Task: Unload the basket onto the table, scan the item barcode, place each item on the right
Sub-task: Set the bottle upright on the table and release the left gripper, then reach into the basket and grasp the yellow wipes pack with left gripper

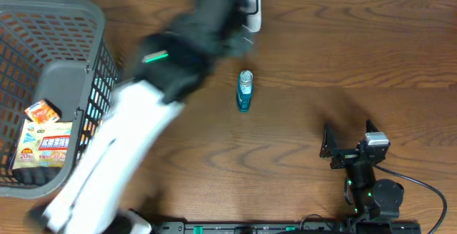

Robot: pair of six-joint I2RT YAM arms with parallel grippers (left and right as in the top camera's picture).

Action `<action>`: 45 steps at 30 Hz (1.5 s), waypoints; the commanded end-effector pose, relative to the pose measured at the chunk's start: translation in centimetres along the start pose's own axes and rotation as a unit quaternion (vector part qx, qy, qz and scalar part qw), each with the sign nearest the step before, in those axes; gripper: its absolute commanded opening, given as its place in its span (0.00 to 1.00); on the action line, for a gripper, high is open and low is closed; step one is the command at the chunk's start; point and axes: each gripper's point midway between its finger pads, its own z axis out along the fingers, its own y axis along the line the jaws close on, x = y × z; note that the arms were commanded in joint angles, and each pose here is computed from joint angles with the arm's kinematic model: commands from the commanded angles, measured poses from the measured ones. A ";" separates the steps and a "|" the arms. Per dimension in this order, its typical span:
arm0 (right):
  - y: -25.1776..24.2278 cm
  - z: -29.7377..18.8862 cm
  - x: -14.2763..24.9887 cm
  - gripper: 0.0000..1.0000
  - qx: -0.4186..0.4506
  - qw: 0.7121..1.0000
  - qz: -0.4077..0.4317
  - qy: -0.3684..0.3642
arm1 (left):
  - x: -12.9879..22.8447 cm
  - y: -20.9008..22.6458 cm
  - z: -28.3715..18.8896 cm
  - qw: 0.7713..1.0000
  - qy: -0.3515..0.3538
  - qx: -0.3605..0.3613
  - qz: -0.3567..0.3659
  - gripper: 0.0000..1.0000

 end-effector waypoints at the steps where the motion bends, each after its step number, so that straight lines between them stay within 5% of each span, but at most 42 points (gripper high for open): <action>1: -0.1 0.0 0.1 0.99 0.002 1.000 -0.004 0.001 | -6.1 9.9 -5.6 0.984 -0.118 -0.120 -0.057 0.98; 6: -0.1 0.0 0.1 0.99 0.002 1.000 -0.004 0.001 | -7.1 23.7 -10.0 0.929 -0.156 -0.262 -0.209 0.98; 12: -0.1 0.0 0.1 0.99 0.002 1.000 -0.004 0.001 | -1.4 35.1 -8.5 0.850 -0.062 -0.333 -0.404 0.98; 17: -0.1 0.0 0.1 0.99 0.002 1.000 -0.004 0.001 | 5.5 40.2 -4.5 0.769 0.058 -0.388 -0.504 0.98; 28: -0.1 0.0 0.1 0.99 0.002 1.000 -0.004 0.001 | 18.4 42.4 2.8 0.678 0.274 -0.450 -0.512 0.90; 45: -0.1 0.0 0.1 0.99 0.002 1.000 -0.004 0.001 | 31.0 43.7 5.3 0.645 0.316 -0.504 -0.480 0.90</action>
